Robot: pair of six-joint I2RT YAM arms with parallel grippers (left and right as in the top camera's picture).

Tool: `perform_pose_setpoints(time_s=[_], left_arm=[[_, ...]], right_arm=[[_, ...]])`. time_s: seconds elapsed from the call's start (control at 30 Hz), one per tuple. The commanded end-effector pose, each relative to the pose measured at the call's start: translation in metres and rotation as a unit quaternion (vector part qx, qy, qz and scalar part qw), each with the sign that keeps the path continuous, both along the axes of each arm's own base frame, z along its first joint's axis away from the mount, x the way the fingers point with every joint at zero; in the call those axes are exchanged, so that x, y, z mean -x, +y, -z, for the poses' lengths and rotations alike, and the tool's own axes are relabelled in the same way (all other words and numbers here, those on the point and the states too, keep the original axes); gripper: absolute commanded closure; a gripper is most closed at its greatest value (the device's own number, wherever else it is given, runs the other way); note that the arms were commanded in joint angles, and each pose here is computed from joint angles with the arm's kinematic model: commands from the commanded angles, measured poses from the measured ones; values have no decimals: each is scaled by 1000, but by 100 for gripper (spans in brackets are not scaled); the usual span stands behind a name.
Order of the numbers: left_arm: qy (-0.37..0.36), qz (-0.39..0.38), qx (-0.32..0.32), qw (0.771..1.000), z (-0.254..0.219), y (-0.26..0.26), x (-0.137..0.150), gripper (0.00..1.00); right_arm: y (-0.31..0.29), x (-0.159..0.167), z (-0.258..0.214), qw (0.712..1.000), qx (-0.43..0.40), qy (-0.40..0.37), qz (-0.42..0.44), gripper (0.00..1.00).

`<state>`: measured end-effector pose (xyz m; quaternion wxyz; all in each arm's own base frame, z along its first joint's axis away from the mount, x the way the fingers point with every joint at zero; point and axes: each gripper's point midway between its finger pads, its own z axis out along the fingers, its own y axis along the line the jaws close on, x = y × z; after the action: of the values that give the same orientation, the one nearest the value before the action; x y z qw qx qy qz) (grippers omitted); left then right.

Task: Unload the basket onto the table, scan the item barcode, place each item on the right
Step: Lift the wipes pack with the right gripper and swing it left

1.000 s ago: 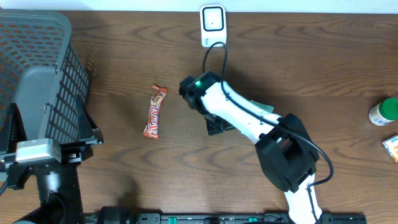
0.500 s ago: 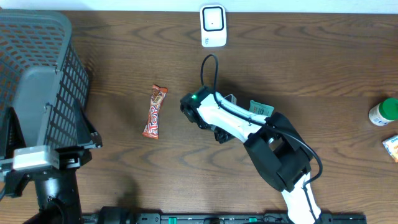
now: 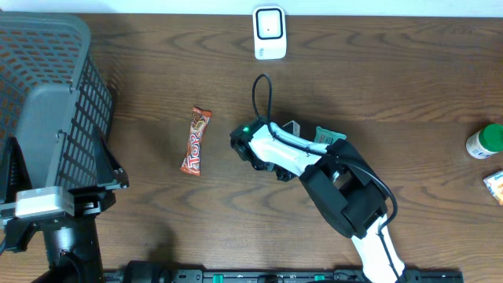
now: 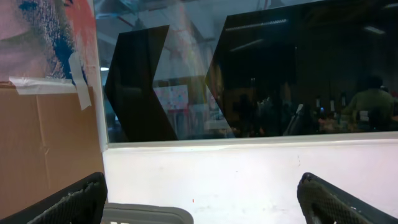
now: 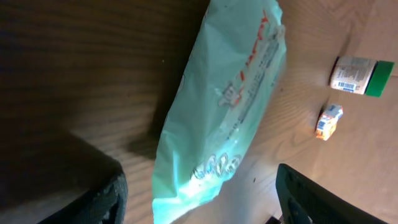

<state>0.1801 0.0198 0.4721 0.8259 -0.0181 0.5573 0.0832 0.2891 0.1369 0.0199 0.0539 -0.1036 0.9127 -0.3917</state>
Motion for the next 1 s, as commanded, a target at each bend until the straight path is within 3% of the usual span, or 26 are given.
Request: perform_pose_setpoints(time_s=[0.0,0.17,0.2,0.3,0.33,0.73,0.87,0.97], left_arm=[[-6,1,2,1000,-1,0,4,2],[-6,1,2,1000,-1,0,4,2],[-6,1,2,1000,-1,0,4,2],[-6,1,2,1000,0,0,4,2],[-5,1,2,1000,0,0,4,2],[-3,2,2,1000,1,0,3,2],[-1,1,1,1000,2,0,3,2],[-1,1,2,1000,2,0,3,2]], right_arm=[[-9,1,9,999,37,-9,-14,30],[-21,6,30,998,63,4,-18,45],[-22,7,33,998,66,8,-18,53],[-25,10,47,997,78,20,-18,92],[-26,10,50,996,80,22,-18,99],[-10,16,22,996,69,54,-9,99],[26,24,-1,993,-46,111,-14,99],[77,40,-15,959,-203,187,-59,99]])
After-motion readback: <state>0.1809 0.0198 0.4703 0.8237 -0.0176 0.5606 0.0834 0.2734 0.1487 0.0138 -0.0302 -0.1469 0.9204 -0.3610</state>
